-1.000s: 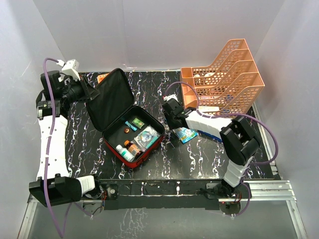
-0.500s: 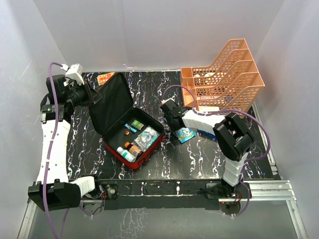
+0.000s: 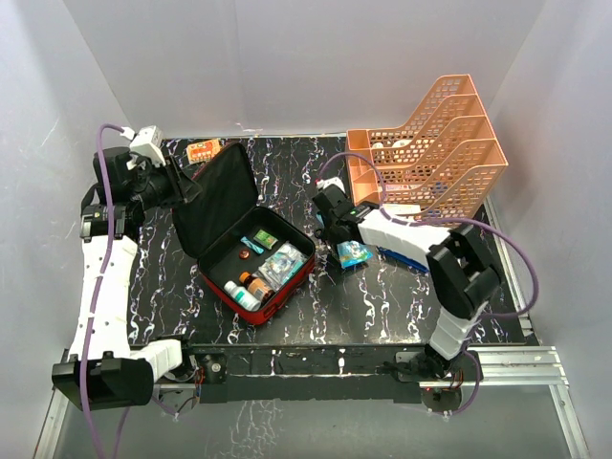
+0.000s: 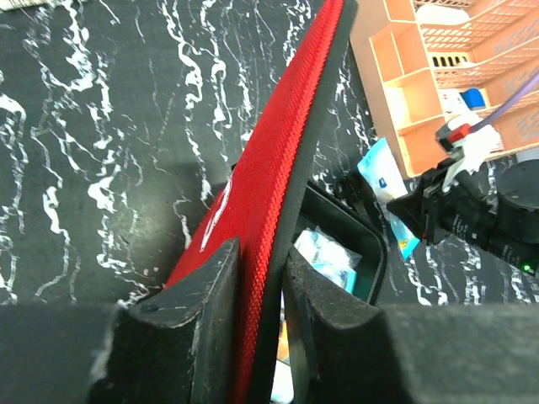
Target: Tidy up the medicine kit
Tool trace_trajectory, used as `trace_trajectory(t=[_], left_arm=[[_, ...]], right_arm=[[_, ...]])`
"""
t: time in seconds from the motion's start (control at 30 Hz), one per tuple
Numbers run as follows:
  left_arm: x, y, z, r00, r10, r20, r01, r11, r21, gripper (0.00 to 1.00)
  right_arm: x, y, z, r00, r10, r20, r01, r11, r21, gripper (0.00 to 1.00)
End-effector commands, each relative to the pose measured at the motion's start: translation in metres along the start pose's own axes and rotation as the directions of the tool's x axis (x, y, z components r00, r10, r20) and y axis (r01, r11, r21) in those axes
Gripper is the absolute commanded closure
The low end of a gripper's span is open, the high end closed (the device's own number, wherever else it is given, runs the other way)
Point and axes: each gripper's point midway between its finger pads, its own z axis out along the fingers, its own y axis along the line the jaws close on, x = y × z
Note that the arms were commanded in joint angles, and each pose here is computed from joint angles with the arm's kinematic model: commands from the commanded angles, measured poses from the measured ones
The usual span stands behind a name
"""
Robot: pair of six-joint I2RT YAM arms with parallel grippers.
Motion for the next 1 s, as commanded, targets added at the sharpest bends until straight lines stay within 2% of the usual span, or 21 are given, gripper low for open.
trace_trajectory(t=[0.0,0.23,0.43,0.53,0.63,0.8,0.97], left_arm=[[0.001,-0.020,-0.004,0.999,-0.034,-0.028,0.036,0.997,0.073,0.72],[-0.001,-0.018,0.003,0.996,-0.061,-0.065,0.065,0.996,0.062,0.67],[-0.009,-0.023,0.010,0.993,-0.067,-0.098,0.076,0.993,0.090,0.58],[-0.007,-0.024,0.014,0.991,-0.067,-0.118,0.079,0.992,0.100,0.57],[-0.006,-0.023,0.017,0.989,-0.065,-0.131,0.078,0.993,0.092,0.70],[-0.013,-0.025,0.013,0.993,-0.044,-0.105,0.053,0.995,0.085,0.98],[-0.017,-0.025,0.009,0.995,-0.051,-0.081,0.056,0.996,0.069,1.00]], right_arm=[[-0.069,-0.008,-0.055,0.950,0.170,0.262,-0.164,0.985,-0.045,1.00],[-0.105,-0.007,-0.106,0.836,0.348,0.424,-0.286,0.936,-0.205,1.00],[-0.116,0.007,-0.133,0.782,0.444,0.437,-0.303,0.884,-0.357,1.00],[-0.117,0.014,-0.139,0.773,0.473,0.424,-0.305,0.862,-0.405,1.00],[-0.117,0.019,-0.141,0.773,0.486,0.408,-0.303,0.848,-0.435,1.00],[-0.122,0.024,-0.149,0.758,0.515,0.400,-0.305,0.822,-0.480,1.00],[-0.131,0.021,-0.161,0.706,0.575,0.413,-0.338,0.786,-0.517,1.00]])
